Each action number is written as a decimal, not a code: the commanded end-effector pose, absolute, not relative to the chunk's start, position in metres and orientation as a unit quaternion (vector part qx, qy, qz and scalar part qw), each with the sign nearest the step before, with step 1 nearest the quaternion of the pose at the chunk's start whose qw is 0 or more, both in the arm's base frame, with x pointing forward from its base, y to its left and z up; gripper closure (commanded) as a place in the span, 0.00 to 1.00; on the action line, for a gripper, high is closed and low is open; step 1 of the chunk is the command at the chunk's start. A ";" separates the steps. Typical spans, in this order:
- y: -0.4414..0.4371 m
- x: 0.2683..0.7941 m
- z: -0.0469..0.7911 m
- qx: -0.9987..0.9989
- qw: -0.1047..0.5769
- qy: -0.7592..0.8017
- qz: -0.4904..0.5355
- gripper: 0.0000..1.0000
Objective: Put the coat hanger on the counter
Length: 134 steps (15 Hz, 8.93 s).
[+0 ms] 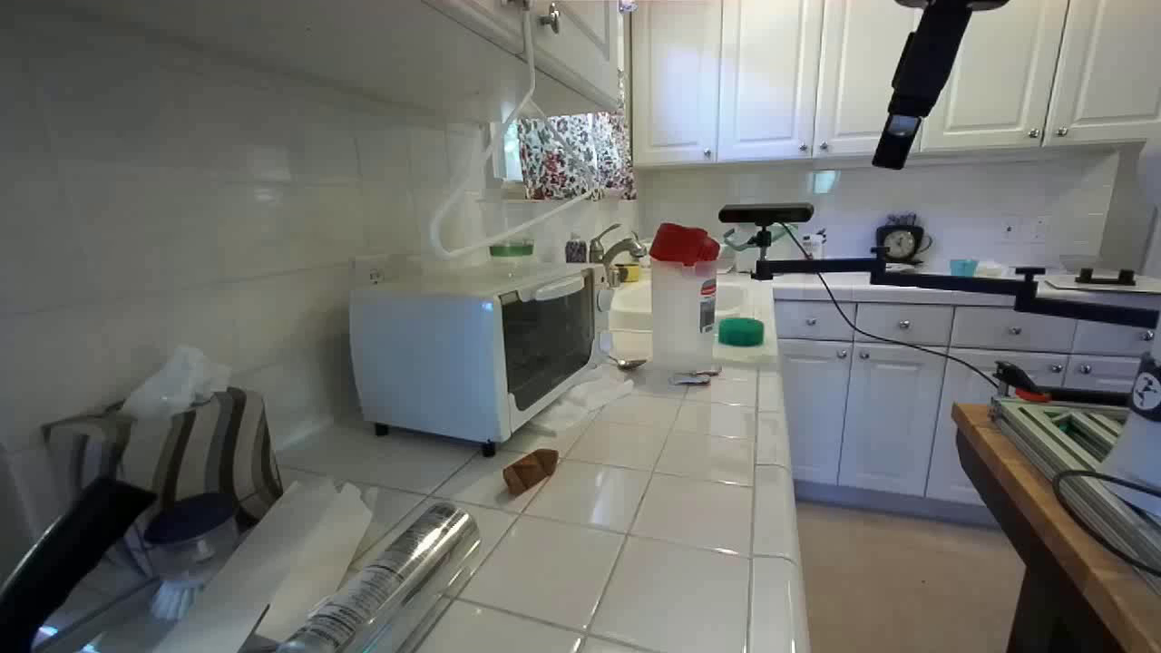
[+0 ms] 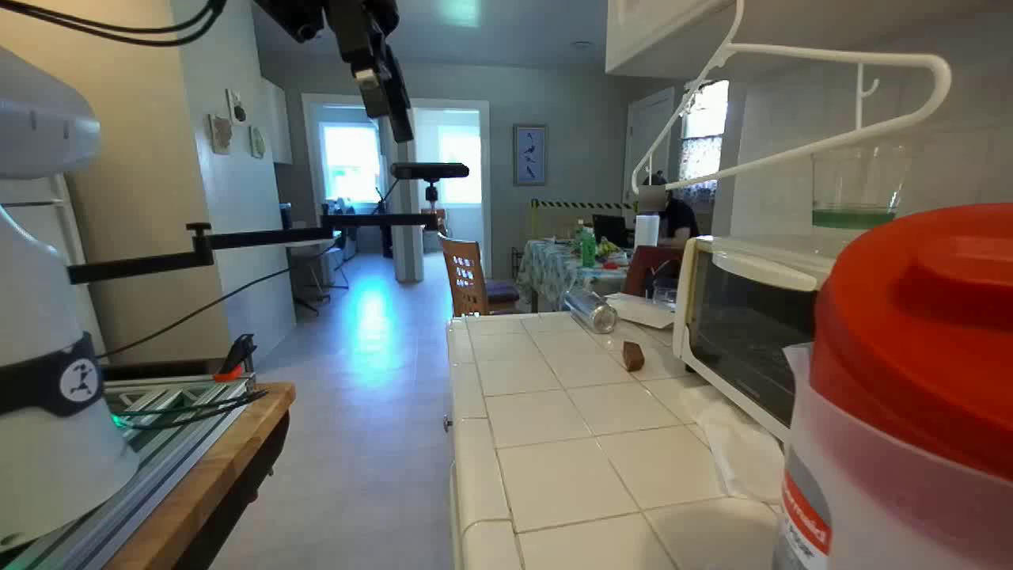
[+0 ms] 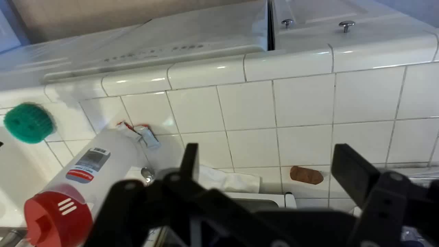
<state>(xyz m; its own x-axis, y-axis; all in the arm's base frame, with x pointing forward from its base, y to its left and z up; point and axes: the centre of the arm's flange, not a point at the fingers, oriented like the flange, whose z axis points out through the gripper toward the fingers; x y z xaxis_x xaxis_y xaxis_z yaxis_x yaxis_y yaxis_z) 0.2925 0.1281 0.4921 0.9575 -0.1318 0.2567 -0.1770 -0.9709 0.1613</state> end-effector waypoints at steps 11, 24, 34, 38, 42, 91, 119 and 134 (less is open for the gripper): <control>0.102 0.309 0.484 0.974 0.135 -0.125 0.132 0.00; -0.021 0.407 0.428 0.958 0.086 -0.174 0.214 0.00; -0.036 0.414 0.426 0.932 0.108 -0.231 0.259 0.00; -0.066 0.430 0.426 0.913 0.089 -0.244 0.314 0.00; -0.068 0.449 0.419 0.919 0.063 -0.179 0.344 0.00; -0.035 0.505 0.392 0.837 0.113 0.327 0.424 0.00; -0.077 0.527 0.425 0.819 0.159 0.316 0.452 0.00; -0.106 0.548 0.395 0.827 0.138 0.296 0.458 0.00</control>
<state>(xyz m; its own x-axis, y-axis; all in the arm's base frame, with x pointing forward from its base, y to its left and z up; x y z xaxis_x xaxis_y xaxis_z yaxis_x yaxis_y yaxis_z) 0.5378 -0.0973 0.3935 0.4641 0.6098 0.6424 0.3522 -0.7925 0.4979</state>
